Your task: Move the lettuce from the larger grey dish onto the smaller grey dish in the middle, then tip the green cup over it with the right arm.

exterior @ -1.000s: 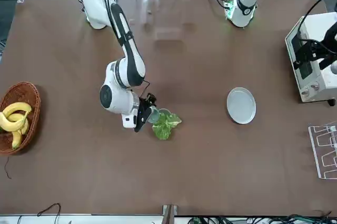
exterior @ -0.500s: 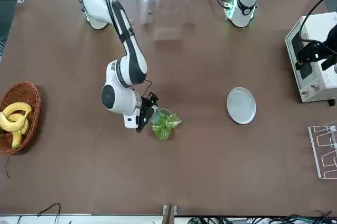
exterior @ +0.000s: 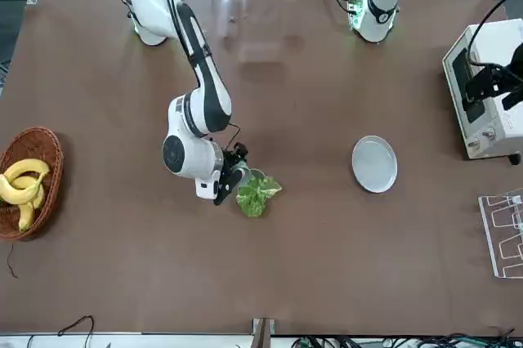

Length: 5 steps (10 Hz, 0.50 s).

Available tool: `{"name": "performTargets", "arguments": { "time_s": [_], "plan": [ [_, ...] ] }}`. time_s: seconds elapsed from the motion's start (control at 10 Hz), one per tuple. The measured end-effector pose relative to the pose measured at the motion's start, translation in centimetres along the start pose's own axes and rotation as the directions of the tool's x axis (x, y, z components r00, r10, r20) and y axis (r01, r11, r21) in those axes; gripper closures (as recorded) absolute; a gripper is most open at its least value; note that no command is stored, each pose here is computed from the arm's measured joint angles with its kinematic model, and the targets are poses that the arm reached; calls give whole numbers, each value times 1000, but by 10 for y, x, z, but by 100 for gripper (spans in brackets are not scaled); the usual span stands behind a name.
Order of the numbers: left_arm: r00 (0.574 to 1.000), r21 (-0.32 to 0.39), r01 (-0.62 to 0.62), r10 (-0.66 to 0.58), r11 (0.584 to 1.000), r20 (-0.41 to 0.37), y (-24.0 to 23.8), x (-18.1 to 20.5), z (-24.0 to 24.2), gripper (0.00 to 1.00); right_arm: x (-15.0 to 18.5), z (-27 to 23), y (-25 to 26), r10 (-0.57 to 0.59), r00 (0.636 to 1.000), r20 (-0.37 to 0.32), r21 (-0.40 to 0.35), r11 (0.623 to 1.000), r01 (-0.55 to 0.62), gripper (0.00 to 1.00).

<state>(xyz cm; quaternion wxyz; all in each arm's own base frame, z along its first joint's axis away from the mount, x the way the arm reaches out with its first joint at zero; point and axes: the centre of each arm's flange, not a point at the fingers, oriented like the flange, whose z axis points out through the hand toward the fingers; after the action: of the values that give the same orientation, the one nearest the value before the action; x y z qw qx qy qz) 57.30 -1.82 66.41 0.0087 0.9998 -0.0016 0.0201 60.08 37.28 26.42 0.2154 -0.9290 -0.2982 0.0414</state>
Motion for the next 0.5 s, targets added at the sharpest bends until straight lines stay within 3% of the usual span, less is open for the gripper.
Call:
{"name": "performTargets", "arguments": {
  "time_s": [0.5],
  "plan": [
    [1000, -1, 5, -5, 1000, -1, -2, 0, 0, 0, 7, 4, -2, 15, 1000, -4, -8, 1000, -15, 32]
  ]
}}
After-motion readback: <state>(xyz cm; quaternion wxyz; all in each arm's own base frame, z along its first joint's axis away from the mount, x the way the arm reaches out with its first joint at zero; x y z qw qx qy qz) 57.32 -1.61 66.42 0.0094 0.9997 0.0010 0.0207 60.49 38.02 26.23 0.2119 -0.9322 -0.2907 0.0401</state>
